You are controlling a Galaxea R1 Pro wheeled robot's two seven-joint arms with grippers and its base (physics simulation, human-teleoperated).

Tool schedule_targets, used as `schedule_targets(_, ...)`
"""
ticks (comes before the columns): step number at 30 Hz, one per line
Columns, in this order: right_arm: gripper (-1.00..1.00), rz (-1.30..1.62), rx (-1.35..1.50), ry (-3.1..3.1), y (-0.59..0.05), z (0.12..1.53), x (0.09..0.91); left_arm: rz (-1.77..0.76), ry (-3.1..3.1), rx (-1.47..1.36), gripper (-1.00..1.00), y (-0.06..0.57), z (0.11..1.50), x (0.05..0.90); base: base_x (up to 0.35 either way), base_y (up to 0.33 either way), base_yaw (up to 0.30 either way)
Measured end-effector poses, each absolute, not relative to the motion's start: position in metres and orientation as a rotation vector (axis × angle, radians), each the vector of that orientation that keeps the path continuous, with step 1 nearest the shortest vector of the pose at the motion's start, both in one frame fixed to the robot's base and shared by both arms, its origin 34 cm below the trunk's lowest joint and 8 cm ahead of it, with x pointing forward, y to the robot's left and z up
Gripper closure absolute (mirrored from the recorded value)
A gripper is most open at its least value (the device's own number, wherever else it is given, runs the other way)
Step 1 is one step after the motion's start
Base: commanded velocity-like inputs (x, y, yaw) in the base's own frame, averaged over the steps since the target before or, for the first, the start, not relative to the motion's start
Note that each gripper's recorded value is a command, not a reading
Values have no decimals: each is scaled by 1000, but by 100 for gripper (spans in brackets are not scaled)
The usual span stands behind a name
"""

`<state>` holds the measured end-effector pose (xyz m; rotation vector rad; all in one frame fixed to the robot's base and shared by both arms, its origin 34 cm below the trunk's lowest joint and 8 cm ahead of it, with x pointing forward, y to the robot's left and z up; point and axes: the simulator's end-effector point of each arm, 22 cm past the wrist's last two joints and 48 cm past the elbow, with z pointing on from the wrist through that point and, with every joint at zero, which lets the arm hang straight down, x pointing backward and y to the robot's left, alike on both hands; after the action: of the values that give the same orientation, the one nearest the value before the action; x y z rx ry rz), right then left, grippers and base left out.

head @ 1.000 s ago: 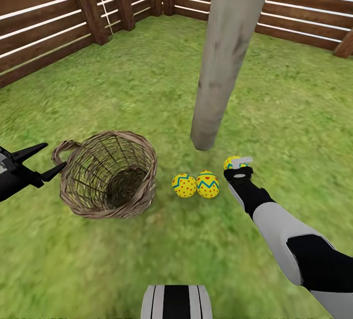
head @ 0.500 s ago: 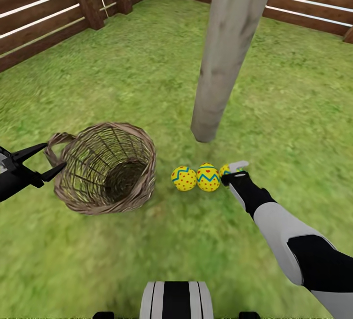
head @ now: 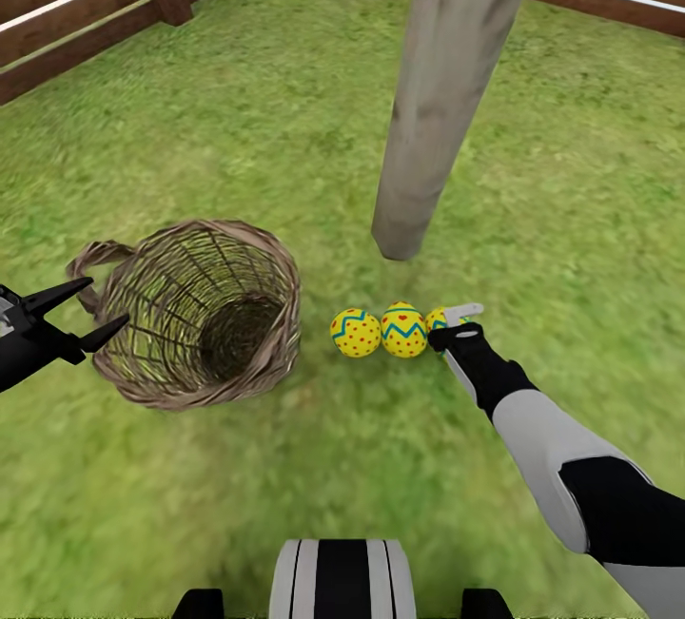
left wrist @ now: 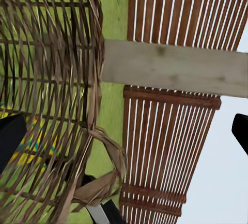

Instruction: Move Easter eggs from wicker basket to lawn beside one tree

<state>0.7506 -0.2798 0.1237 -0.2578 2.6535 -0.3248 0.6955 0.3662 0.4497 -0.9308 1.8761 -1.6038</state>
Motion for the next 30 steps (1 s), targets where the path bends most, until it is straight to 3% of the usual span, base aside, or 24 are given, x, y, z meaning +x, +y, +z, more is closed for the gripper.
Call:
schedule_targets(5,100,-324,-252,2648,-280,124,753,-1606,1873,-941,-100,365,446,695,0,0,0)
schedule_targets(6,-100,-324,-252,2648,-280,124,753,-1607,1873,-942,-100,365,446,695,0,0,0)
schedule_targets(30,-100,-321,-236,2632,-281,158,758,-1613,1822,-883,-100,368,489,697,-6,0,0)
